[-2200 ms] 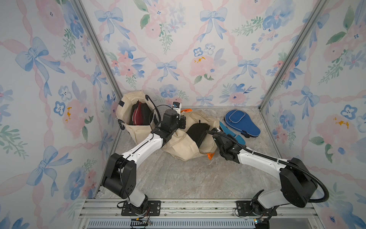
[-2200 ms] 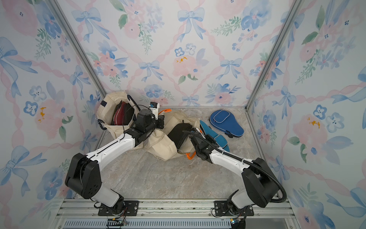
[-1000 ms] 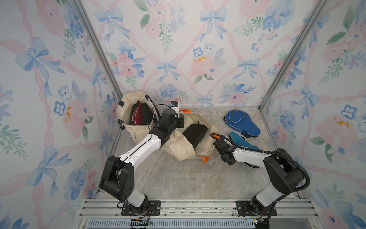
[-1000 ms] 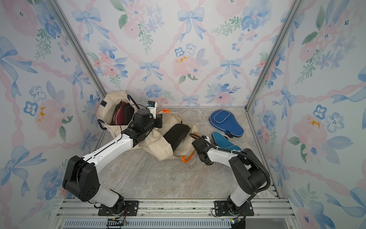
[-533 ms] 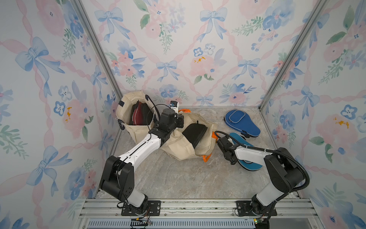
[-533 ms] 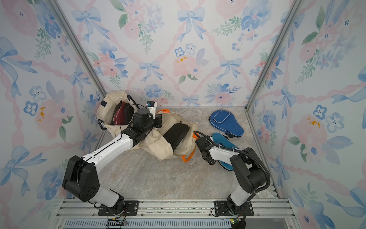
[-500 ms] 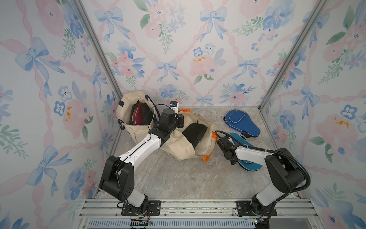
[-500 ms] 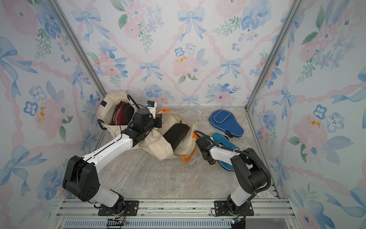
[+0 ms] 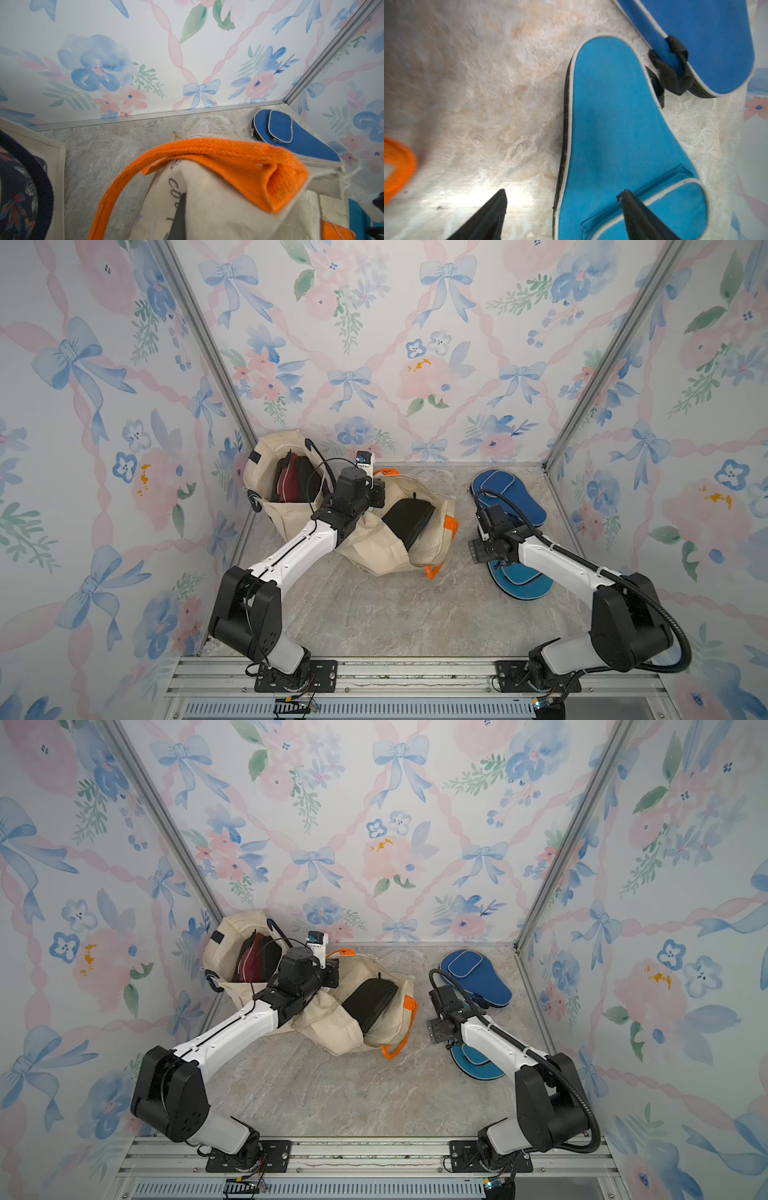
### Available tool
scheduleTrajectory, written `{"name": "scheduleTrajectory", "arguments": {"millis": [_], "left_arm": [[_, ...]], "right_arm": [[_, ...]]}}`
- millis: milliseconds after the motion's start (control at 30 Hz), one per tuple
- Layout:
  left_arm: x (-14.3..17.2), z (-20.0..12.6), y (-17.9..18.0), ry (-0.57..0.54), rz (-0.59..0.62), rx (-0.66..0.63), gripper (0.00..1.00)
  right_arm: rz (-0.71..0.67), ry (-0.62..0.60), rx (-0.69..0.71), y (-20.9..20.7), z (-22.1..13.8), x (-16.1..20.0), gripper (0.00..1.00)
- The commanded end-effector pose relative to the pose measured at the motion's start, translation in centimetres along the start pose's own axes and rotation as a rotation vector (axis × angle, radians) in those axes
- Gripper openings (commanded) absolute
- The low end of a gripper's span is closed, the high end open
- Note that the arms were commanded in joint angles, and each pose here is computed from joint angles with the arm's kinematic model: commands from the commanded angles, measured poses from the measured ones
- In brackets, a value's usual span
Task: Remove the ping pong set from the canvas bag
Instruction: Place the ping pong set at the center of the board.
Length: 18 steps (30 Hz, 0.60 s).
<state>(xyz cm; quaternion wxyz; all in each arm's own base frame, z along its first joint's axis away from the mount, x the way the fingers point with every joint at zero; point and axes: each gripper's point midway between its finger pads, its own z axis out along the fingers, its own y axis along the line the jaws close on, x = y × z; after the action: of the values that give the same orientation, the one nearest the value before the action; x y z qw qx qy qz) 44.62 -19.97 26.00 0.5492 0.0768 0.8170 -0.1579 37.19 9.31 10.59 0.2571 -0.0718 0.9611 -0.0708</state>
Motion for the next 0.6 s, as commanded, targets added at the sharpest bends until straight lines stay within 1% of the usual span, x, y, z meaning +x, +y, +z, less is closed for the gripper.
{"name": "scheduleTrajectory", "arguments": {"millis": [0,167,300,333,433,500,567], "left_arm": [[-1.1,-0.2,0.2,-0.036,-0.003,0.002,0.00],[-1.1,-0.2,0.1,-0.036,-0.006,0.008,0.00],[-1.0,-0.1,0.1,-0.032,-0.005,0.009,0.00],[-1.0,-0.1,0.0,-0.032,-0.004,0.011,0.00],[-1.0,-0.2,-0.2,-0.034,-0.005,0.019,0.00],[-1.1,-0.2,-0.2,-0.035,-0.005,0.021,0.00],[-1.1,-0.3,-0.3,-0.036,-0.003,0.022,0.00]], "right_arm": [[0.196,-0.060,-0.065,-0.4,-3.2,-2.5,0.84],[0.445,-0.256,-0.070,-2.3,-8.0,-5.4,0.83],[0.631,-0.454,-0.131,-2.4,-12.1,-6.4,0.83],[0.658,-0.493,-0.137,-2.2,-12.9,-6.6,0.83],[0.666,-0.583,-0.207,0.4,-15.2,-7.2,0.83],[0.635,-0.595,-0.259,3.3,-16.1,-7.5,0.83],[0.603,-0.576,-0.302,6.0,-16.2,-7.7,0.83]]}}
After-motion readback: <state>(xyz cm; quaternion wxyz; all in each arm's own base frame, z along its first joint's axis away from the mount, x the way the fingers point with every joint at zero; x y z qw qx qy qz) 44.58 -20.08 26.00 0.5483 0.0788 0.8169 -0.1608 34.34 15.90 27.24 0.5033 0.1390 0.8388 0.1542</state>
